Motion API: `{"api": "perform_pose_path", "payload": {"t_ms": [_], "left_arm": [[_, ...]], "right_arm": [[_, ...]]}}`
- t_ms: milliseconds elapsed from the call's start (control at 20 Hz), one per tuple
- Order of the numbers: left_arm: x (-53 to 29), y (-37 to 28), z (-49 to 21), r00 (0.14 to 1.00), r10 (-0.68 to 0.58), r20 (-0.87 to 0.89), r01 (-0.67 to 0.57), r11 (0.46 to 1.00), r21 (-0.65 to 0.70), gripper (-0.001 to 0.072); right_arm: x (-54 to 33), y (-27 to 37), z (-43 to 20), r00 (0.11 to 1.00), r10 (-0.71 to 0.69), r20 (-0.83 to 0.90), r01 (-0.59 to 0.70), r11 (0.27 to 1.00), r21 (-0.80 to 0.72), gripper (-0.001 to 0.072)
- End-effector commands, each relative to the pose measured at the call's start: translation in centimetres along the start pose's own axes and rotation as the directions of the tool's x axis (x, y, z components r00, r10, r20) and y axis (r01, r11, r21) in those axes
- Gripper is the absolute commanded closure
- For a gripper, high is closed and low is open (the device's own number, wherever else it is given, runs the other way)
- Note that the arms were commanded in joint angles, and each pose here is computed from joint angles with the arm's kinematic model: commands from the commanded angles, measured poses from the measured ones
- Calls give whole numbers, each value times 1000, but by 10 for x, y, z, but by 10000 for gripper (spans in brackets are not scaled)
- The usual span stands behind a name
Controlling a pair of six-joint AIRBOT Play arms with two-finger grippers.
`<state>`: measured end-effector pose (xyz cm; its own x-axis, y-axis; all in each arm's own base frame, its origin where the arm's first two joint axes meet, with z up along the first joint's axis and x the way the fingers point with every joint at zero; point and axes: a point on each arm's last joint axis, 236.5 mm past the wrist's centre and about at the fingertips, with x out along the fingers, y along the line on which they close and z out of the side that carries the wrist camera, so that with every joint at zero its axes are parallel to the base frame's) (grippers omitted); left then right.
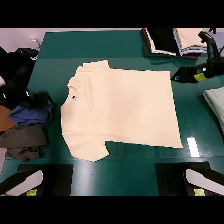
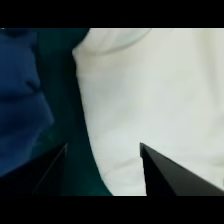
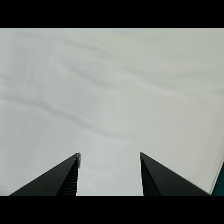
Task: Fold the shirts.
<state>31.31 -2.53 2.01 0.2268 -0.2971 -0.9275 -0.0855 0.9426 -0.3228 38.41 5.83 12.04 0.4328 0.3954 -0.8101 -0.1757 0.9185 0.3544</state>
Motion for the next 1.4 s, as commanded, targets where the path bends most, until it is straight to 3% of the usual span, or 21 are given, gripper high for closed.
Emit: {"api": "perform_pose_path", "payload": {"t_ms": [0,250,450,600,650,700,750,850,950,1050,1100,1150,1350], "left_arm": [[43,9,-92,992,-26,-123,17,997,-74,168],[78,3,-124,987,-102,-127,81,983,-166,168],[88,-26,-111,969,-247,-25,237,950,-205,168],[91,-31,-116,966,-256,-38,245,953,-181,171],[92,-36,-119,965,-258,-48,248,955,-161,315],[93,-40,-121,964,-260,-58,250,958,-137,582],[91,-44,-121,962,-265,-65,257,960,-108,687],[81,-49,-113,961,-269,-66,264,961,-76,688],[67,-55,-96,961,-273,-37,272,962,-39,688],[57,-61,-83,960,-280,-12,280,960,-13,688],[53,-63,-79,959,-284,-2,284,959,2,687],[50,-64,-75,959,-284,6,284,959,9,687],[48,-65,-72,959,-284,15,284,959,14,687]], "right_arm": [[-7,9,-21,999,10,53,-11,1000,5,282],[-17,15,-25,996,6,88,-5,1000,-6,282],[-19,16,-24,996,7,92,-6,1000,-4,282],[-19,16,-25,996,6,88,-6,1000,-4,282],[-19,15,-26,996,6,86,-6,1000,-4,282],[-19,14,-28,997,1,78,-1,1000,-4,282],[-20,9,-33,998,-4,59,3,1000,9,282],[-26,-12,-52,1000,-26,-7,26,997,70,282],[-29,-59,-101,981,-108,-161,134,978,159,282],[-26,-107,-166,934,-189,-303,274,925,265,279],[-21,-122,-195,917,-192,-349,310,895,321,237],[-13,-131,-224,908,-165,-385,323,860,395,145],[17,-128,-289,897,-39,-440,300,784,543,163]]}}
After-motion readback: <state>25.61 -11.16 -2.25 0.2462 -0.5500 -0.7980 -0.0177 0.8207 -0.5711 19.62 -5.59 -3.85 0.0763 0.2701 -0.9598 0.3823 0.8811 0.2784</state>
